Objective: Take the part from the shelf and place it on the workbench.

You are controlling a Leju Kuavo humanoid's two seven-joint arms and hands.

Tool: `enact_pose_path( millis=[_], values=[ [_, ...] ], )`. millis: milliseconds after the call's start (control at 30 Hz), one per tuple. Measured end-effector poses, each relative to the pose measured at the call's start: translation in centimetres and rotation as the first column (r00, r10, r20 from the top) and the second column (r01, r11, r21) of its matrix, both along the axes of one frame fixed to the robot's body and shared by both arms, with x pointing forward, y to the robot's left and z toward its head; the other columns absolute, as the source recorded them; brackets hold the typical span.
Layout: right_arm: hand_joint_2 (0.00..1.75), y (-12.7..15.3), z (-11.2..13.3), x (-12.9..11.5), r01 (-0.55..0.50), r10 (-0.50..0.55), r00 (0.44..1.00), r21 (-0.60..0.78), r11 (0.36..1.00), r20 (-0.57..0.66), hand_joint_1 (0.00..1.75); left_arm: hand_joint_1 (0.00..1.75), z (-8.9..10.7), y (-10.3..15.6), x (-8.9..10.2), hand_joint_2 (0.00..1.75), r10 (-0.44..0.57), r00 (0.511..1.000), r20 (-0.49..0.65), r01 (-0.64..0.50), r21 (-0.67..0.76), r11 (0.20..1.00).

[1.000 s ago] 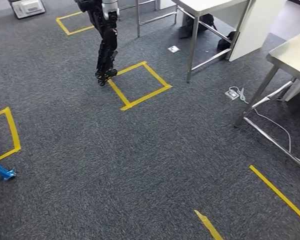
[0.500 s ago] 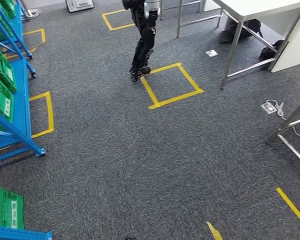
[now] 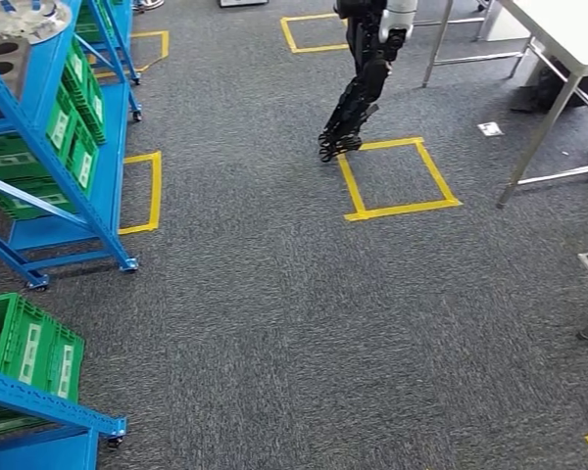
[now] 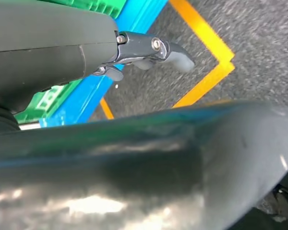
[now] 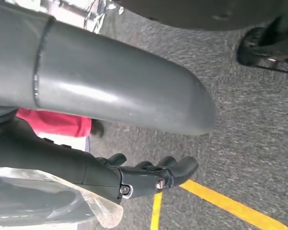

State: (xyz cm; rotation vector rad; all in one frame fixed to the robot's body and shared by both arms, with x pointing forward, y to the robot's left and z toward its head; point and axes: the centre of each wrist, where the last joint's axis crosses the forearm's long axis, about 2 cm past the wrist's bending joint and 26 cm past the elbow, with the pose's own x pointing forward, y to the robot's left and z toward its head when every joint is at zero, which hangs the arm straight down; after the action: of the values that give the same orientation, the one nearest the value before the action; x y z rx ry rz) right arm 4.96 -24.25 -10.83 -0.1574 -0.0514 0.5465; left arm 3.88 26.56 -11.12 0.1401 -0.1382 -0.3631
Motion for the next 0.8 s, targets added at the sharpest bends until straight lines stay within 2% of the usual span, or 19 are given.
enact_pose_path(
  millis=[800],
  values=[
    [0.00,0.18,0.02,-0.03,-0.002,0.002,1.000,0.000,1.000,0.018,0.00,0.00,-0.04,0.25,-0.24,0.00,-0.005,1.000,0.008,0.005,-0.001,1.000]
  ],
)
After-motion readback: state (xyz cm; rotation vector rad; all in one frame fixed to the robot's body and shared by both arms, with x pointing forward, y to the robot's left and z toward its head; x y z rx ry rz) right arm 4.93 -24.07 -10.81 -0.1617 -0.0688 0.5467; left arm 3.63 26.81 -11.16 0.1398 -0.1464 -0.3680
